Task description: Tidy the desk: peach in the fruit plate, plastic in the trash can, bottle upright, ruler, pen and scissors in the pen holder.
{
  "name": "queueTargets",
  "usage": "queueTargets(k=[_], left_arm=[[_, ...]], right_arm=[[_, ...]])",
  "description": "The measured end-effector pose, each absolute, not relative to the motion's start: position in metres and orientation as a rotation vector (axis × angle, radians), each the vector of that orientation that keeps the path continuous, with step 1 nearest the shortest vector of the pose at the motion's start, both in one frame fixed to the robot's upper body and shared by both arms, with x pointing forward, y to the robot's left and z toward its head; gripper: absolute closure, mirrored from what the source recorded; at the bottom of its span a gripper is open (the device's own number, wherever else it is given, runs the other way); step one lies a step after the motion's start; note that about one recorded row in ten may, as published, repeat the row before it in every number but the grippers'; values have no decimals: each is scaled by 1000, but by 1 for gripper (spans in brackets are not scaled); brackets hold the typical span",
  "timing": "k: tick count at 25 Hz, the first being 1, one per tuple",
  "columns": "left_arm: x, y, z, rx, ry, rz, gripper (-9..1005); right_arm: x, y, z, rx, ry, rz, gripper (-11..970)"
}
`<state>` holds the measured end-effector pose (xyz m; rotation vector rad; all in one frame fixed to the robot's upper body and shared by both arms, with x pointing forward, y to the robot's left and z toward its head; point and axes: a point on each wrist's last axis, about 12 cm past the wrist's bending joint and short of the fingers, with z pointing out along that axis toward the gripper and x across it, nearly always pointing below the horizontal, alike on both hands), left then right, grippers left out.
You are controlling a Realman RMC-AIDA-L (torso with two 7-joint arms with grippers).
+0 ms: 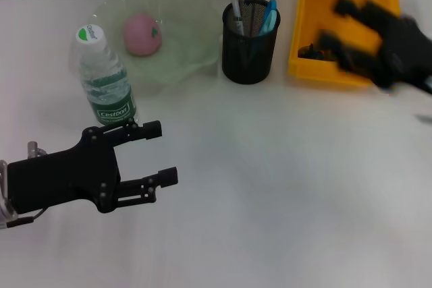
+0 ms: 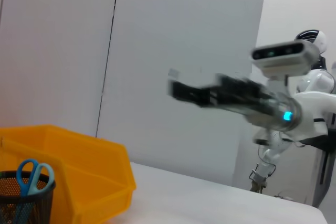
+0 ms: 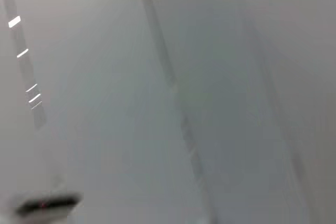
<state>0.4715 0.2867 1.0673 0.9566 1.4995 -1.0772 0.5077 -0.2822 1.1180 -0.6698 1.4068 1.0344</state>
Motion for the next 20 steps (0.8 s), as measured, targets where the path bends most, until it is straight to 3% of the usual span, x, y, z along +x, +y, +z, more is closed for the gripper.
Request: queueTargets(k=[2, 7, 20], left_arm=[[473, 286, 1068, 961, 1497, -1082, 196], [478, 282, 1069, 994, 1512, -1106, 196], [480, 280, 1070, 1017, 1517, -1114, 196]], right_arm=[[479, -308, 1114, -861, 1472, 1099, 121], [455, -327, 1104, -975, 1551, 1127, 122], [453, -303, 1088, -995, 1533, 1101, 122]])
